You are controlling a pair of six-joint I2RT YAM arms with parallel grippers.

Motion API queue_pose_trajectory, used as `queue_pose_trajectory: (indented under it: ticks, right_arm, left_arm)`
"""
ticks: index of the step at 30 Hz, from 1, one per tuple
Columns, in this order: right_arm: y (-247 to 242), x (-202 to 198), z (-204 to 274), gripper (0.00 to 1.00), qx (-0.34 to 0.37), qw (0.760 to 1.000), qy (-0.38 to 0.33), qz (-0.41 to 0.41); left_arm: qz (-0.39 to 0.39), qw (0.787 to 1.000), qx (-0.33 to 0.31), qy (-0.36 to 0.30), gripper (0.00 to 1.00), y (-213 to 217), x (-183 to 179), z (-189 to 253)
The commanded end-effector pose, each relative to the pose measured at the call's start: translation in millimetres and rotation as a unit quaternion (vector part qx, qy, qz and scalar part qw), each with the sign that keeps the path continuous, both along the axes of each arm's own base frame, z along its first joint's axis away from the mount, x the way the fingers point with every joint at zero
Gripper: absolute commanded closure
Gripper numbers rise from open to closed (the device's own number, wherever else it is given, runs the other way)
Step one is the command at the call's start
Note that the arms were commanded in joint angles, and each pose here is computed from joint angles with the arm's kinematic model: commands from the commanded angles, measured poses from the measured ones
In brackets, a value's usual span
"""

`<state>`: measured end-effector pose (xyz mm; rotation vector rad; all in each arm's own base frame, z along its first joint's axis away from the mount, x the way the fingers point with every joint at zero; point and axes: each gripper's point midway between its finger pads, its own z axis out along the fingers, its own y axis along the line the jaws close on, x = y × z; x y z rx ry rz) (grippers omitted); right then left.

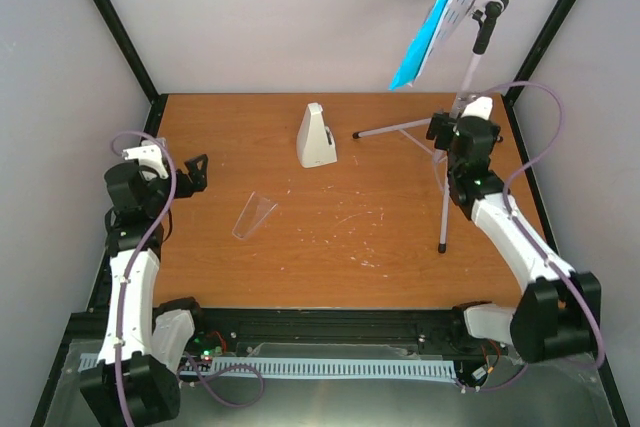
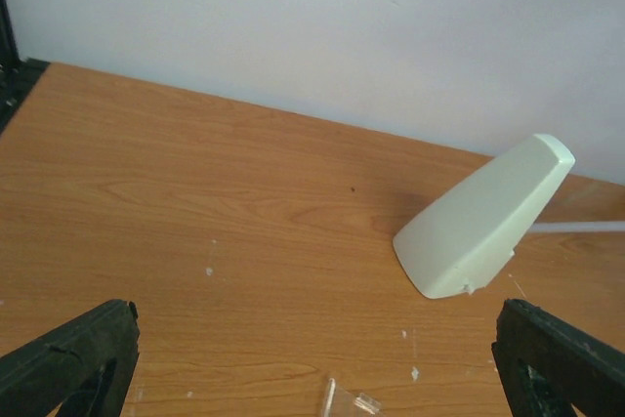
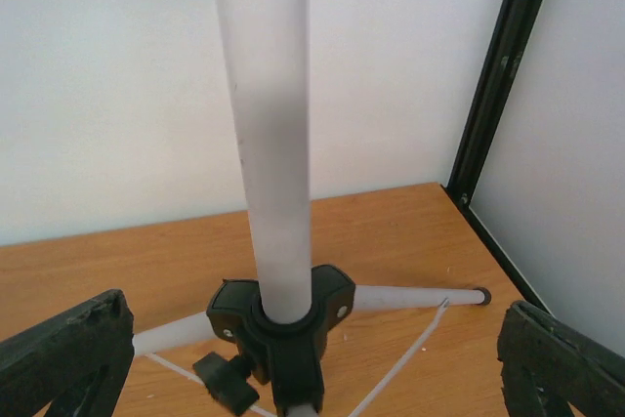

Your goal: Pack up the instrument practice props

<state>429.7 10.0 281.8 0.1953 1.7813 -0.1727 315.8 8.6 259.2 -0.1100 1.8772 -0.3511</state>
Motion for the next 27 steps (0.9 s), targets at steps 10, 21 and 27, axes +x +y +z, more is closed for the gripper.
queue_pose_trajectory:
  ticks: [10,21,27]
  right_arm:
    - [-2,-105,9,0.00,0.153,0.988,-0.024,0.021]
    - [15,-136,8,0.00,0.167,0.983,0.006,0.081]
    - [14,-143,15,0.00,0.146,0.985,-0.002,0.089]
  left_arm:
    - [-0.139,0.982,-0.125,0.004,0.01,-129,34,61]
    - [-0.130,0.981,-0.045,0.135,0.00,-266,127,-2]
    - [-0.101,0.981,0.001,0.163,0.01,-282,165,-31]
